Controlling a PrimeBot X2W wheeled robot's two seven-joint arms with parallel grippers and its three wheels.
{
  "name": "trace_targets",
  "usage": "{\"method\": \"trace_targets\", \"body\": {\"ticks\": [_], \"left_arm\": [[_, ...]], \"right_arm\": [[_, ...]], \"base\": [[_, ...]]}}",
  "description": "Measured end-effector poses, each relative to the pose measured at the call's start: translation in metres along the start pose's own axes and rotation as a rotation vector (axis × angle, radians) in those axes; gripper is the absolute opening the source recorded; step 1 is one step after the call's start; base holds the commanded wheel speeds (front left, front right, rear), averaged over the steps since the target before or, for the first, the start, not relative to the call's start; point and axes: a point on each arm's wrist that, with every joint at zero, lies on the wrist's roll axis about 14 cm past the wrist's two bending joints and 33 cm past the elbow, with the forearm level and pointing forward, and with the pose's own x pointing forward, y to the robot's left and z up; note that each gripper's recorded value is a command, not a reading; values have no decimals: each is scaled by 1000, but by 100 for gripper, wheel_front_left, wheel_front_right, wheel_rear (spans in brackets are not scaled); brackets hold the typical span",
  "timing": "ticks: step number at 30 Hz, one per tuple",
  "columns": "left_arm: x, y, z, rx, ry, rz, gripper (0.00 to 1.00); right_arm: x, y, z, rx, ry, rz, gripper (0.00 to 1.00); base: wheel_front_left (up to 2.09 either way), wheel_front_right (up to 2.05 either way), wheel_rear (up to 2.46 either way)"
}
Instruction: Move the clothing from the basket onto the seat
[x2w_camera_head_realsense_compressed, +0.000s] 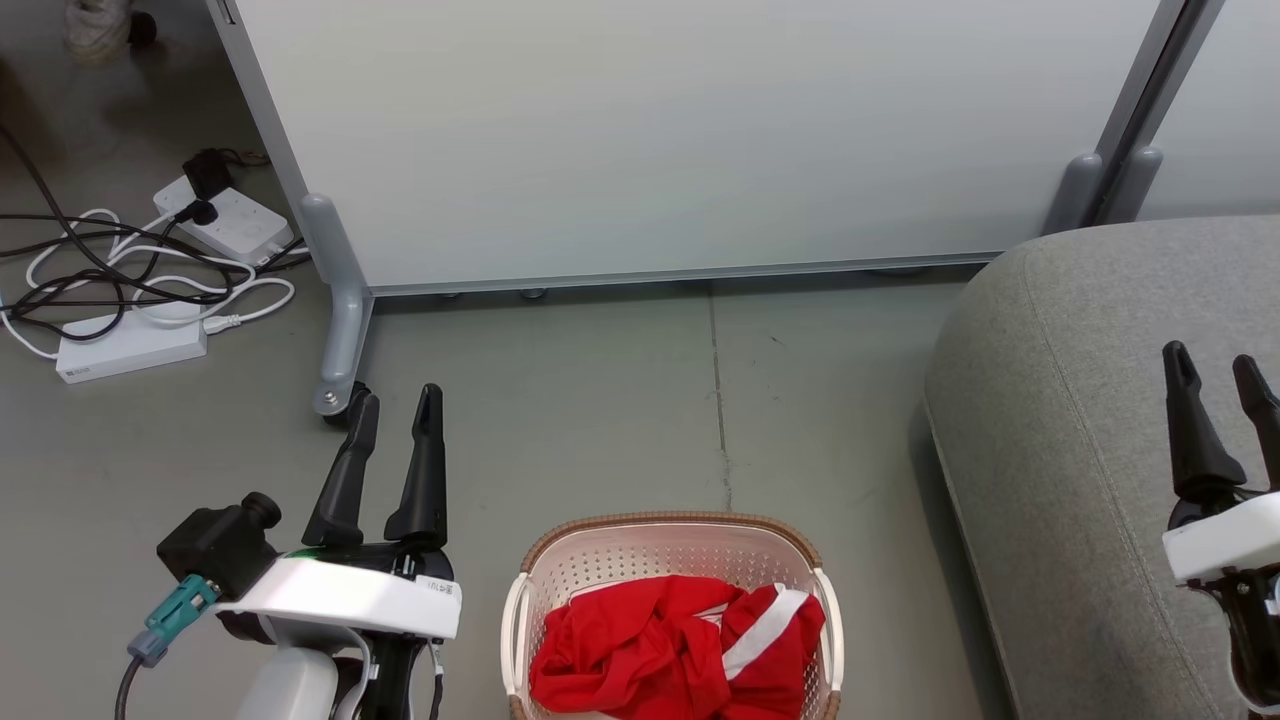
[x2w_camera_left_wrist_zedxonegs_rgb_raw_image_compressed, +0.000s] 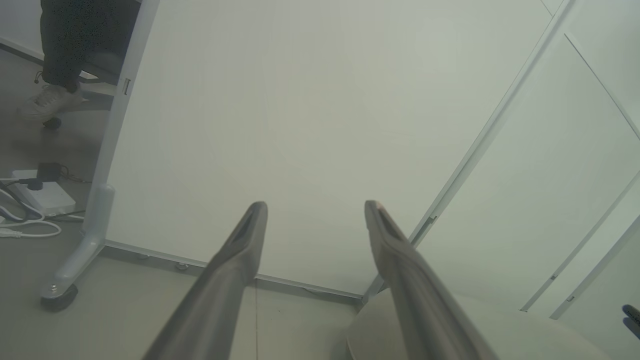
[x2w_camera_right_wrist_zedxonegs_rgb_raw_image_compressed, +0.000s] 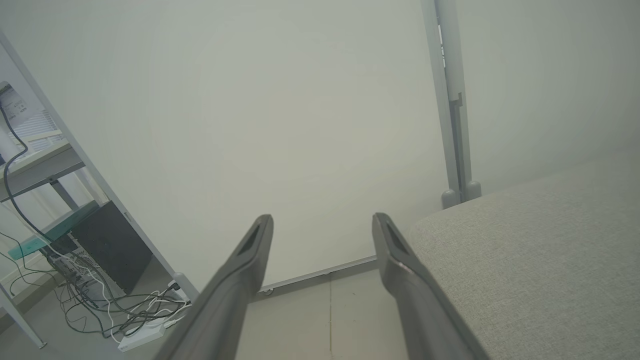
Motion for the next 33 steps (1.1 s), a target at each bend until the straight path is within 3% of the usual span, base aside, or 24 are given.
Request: {"method": "trace_targets", "body": {"ticks": [15,33], "left_arm": [[2,7,2,205,41,18,100],[-2,22,0,393,94,57,100]], "right_arm": [[-4,23,-11,-163,-22,56,100],[-12,39,-42,-243,5,105,100]], "base": [[0,0,0],[0,0,0]]}}
